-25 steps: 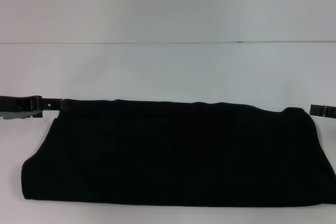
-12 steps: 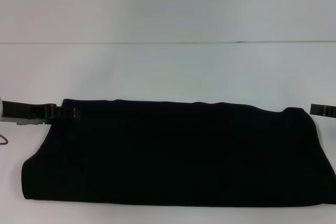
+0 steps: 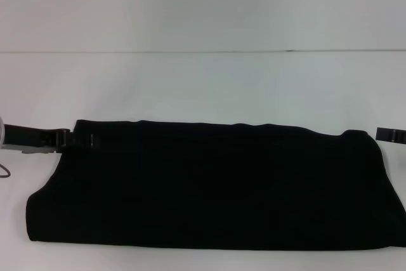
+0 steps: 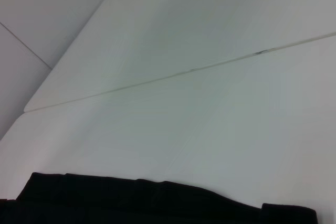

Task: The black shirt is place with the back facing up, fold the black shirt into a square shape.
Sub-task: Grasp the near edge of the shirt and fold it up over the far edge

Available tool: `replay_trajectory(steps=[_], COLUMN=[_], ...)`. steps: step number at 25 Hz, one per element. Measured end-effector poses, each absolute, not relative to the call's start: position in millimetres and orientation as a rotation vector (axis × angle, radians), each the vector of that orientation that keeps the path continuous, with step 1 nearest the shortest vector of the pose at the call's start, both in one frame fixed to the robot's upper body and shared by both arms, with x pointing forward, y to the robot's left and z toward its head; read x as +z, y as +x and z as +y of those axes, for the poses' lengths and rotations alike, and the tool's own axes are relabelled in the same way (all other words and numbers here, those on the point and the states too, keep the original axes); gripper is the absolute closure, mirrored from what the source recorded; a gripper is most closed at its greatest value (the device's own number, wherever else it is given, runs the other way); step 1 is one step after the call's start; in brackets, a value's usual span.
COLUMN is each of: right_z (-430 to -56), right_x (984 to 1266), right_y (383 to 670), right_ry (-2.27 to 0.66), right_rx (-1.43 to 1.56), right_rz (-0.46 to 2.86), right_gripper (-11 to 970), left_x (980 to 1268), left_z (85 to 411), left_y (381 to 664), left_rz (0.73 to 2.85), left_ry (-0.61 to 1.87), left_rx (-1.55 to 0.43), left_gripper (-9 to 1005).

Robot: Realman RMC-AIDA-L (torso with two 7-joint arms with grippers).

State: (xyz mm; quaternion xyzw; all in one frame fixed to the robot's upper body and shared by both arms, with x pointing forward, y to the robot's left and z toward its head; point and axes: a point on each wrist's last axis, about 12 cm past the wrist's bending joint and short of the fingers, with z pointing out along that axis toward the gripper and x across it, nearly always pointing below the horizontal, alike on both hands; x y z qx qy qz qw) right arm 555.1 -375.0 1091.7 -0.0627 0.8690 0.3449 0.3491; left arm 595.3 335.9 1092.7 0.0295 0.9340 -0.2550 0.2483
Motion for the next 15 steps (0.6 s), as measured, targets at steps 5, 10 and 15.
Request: replay_trajectory(steps=[5,10,15], right_z=[-374.6,-374.0,-373.9], right_x=[1092.1,1092.8,1093.1], right_y=[555.7,556.6,557.0], right_ry=[-0.168,-0.176,-0.177], right_rx=[0.893,0.890,0.890], right_rz=[2.250,2.247,2.245], right_gripper=[276,276,275], left_x=[1092.1,1092.0,1092.3], left_z=[334.2,337.1,337.7], left_y=[594.7,596.3,597.2], left_rz=[2.559,2.549,2.547], left_ry=[0.109,0.090,0.109], left_rx=[-0.688,-0.662,-0.643], left_gripper=[126,215,345])
